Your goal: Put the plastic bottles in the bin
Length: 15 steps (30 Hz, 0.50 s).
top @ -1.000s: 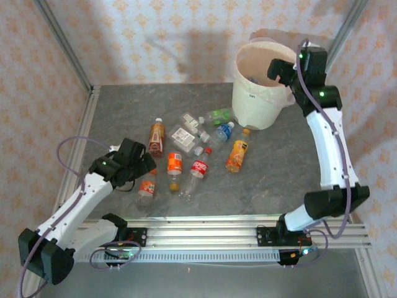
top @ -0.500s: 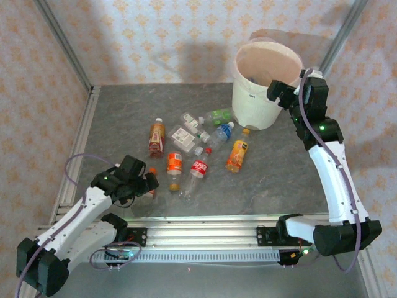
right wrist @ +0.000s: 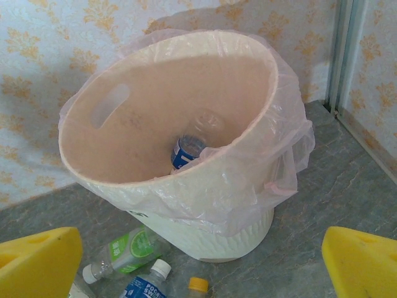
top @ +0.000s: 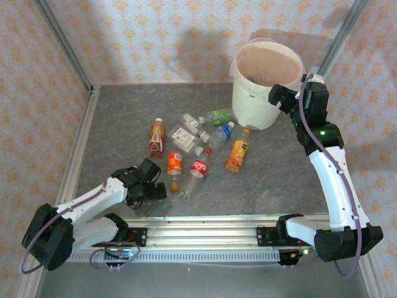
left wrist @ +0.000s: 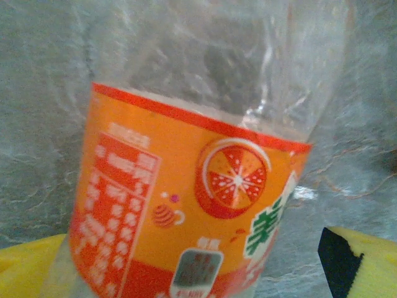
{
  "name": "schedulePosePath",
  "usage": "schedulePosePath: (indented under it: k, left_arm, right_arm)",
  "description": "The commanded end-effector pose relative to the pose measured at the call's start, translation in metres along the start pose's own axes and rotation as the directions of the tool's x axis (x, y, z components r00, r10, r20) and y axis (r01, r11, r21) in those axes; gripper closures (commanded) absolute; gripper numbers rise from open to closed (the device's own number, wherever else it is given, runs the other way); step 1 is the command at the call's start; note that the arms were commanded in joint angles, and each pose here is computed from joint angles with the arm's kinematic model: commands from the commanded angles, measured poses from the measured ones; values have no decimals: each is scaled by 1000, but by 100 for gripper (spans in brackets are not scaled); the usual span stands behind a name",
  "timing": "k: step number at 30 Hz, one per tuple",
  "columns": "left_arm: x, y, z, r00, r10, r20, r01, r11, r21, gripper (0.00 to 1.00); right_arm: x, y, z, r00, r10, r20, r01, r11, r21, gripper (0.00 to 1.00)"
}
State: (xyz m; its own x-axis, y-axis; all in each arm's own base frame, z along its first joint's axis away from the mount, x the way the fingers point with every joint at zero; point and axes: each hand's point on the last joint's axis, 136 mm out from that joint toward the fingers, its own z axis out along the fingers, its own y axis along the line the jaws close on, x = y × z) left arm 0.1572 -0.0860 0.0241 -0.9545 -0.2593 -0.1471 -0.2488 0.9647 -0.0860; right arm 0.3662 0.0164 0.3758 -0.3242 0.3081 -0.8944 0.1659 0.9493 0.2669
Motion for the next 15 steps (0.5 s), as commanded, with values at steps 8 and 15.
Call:
schedulePosePath:
  k: [8, 15]
  left_arm:
    - [-3, -1, 12, 994, 60, 95, -65, 997, 50, 37]
    - [-15, -13, -10, 983, -2, 184, -26, 988, 152, 48]
  right_arm:
    - [-9, 14, -13, 999, -7, 32, 10, 997, -81, 1]
    - [5, 47, -16, 1000, 0, -9, -3, 961, -276, 1]
